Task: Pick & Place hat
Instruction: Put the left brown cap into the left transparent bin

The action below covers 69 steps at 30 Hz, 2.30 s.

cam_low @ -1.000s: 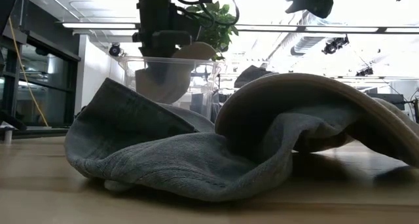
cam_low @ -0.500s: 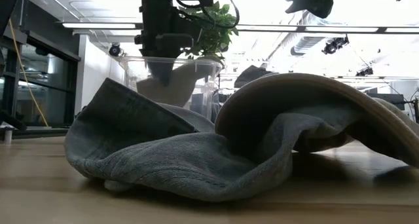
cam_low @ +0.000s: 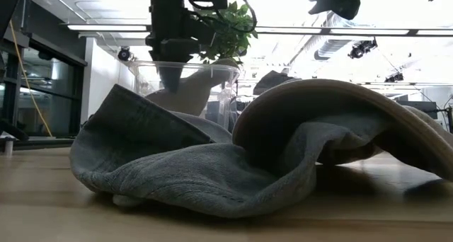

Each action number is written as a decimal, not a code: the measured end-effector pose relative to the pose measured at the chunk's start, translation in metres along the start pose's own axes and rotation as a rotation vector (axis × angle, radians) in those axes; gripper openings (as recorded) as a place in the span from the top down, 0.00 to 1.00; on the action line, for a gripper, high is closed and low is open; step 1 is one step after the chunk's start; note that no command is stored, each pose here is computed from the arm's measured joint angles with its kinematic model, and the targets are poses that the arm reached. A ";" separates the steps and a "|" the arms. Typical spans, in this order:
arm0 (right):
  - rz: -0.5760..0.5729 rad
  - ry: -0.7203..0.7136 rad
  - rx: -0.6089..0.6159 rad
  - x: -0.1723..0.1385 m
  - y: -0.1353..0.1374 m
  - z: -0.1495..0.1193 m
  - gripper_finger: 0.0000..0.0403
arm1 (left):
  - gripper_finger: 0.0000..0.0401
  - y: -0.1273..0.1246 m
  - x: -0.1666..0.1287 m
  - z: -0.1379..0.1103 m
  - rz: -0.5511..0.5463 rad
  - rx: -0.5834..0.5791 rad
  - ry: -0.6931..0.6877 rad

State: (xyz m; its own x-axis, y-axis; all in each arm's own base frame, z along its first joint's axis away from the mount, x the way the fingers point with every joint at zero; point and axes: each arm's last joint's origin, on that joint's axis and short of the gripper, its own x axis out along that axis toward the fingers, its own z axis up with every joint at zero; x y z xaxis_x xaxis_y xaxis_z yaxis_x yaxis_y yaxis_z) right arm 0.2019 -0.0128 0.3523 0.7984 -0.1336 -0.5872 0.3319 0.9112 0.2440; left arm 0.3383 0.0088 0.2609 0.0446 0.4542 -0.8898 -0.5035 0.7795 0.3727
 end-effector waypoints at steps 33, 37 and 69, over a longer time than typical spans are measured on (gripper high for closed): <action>0.034 0.026 0.013 0.000 0.001 -0.001 0.68 | 0.32 0.029 -0.067 0.011 -0.120 -0.078 0.050; 0.040 0.047 0.011 0.000 0.000 -0.003 0.68 | 0.32 0.029 -0.067 0.010 -0.121 -0.100 0.065; 0.008 0.034 0.121 -0.029 -0.007 -0.012 0.68 | 0.32 0.075 -0.069 0.035 -0.200 -1.136 -0.081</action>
State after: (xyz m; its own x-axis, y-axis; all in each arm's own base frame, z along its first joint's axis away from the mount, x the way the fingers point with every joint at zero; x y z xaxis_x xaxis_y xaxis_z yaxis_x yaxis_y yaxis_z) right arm 0.1704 -0.0106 0.3588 0.7845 -0.1112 -0.6101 0.3851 0.8585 0.3387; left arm 0.3272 0.0512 0.3594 0.2459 0.4245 -0.8714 -0.9649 0.0219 -0.2616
